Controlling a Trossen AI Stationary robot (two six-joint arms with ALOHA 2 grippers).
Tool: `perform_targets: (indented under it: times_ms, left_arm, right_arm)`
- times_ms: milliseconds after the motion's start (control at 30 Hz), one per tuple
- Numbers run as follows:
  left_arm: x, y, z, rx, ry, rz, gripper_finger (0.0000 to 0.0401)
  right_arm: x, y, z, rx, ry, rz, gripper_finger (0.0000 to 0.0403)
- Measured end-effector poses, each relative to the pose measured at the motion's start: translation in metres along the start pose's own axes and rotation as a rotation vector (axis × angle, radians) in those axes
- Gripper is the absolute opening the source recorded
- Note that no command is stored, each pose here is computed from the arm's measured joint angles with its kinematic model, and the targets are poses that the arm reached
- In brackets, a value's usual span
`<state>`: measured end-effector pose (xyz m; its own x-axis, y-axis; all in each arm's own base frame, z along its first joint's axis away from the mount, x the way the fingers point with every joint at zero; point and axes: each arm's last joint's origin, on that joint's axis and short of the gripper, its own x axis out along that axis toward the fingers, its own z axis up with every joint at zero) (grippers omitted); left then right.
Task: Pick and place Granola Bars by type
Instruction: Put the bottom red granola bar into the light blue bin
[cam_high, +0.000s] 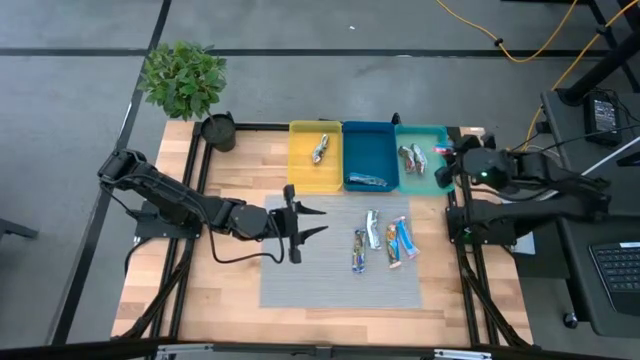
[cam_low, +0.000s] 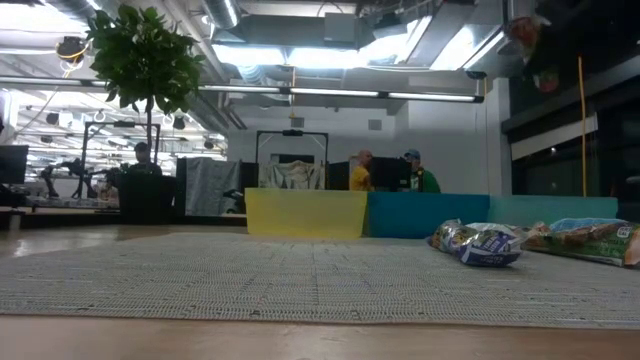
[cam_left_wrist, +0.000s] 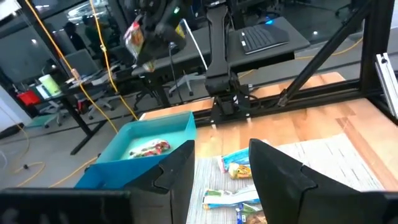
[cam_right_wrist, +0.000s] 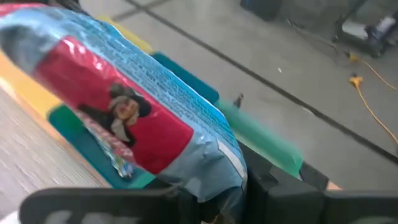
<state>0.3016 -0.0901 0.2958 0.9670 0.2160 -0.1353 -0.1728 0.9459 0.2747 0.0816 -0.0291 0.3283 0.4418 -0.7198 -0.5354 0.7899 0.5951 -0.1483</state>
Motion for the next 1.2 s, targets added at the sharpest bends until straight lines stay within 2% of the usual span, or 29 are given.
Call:
perform_targets:
  times_ms: [200,867,1067,1200]
  left_arm:
    - [0.000,-0.002,0.001,-0.001,-0.018,-0.078,0.0147]
    - [0.000,-0.004,0.001,0.024,-0.026,-0.113,0.0148]
    - [-0.003,-0.009,0.002,0.019,-0.030,-0.131,0.0148]
    - [-0.007,-0.015,0.003,0.022,-0.036,-0.150,0.0148]
  right_arm:
    - [0.023,0.003,-0.006,-0.021,0.144,-0.092,0.0067]
    - [0.117,-0.010,-0.005,0.007,0.641,-0.301,0.0067]
    - [0.154,-0.006,-0.007,0.041,0.733,-0.215,0.0067]
    - [0.180,0.000,-0.009,0.018,0.745,-0.167,0.0067]
